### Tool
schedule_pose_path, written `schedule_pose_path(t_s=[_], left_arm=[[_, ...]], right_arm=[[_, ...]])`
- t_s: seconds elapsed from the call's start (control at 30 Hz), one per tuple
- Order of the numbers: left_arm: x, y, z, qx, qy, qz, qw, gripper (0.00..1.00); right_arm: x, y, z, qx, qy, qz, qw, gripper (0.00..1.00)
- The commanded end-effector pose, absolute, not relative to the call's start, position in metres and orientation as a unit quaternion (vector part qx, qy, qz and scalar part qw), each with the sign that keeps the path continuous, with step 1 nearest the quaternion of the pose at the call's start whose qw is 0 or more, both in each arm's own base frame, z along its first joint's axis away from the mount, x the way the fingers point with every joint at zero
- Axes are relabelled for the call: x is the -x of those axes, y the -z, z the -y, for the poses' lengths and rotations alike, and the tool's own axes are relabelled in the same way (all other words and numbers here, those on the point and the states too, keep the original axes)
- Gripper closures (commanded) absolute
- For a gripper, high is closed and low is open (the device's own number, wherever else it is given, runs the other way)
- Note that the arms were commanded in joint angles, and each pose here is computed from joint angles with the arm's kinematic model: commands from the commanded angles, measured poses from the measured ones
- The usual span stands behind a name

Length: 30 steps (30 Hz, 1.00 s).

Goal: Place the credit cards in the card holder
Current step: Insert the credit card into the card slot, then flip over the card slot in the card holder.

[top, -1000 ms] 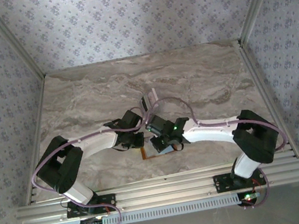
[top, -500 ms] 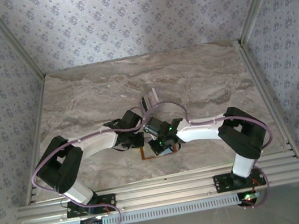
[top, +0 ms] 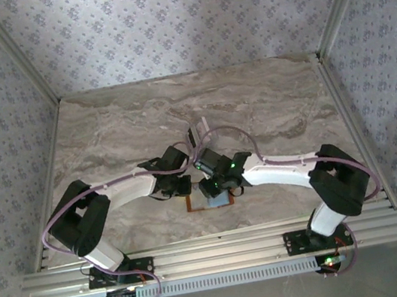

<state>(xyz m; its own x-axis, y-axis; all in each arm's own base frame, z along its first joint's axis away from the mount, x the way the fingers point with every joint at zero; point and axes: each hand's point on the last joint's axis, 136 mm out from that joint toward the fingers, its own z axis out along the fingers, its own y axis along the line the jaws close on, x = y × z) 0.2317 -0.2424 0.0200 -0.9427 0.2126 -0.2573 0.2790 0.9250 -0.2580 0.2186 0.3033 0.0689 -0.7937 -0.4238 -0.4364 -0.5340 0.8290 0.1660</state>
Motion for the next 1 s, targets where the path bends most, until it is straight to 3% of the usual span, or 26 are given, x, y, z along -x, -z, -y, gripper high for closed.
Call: schedule_pose_path(t_s=[0.0, 0.33, 0.7, 0.97], left_arm=[[-0.222, -0.005, 0.241, -0.134, 0.137, -0.978, 0.085, 0.87], [-0.222, -0.005, 0.242, -0.135, 0.137, -0.978, 0.084, 0.87], [-0.222, -0.005, 0.243, -0.134, 0.142, -0.977, 0.083, 0.87], [-0.221, -0.006, 0.243, -0.135, 0.143, -0.977, 0.084, 0.87]], right_arm=[[-0.23, -0.075, -0.281, 0.257, -0.078, -0.942, 0.202, 0.67], [-0.246, -0.049, -0.28, 0.255, -0.039, -0.948, 0.187, 0.68], [-0.241, -0.01, -0.266, 0.232, -0.004, -0.959, 0.162, 0.61], [-0.227, 0.014, -0.264, 0.218, -0.016, -0.966, 0.138, 0.67]])
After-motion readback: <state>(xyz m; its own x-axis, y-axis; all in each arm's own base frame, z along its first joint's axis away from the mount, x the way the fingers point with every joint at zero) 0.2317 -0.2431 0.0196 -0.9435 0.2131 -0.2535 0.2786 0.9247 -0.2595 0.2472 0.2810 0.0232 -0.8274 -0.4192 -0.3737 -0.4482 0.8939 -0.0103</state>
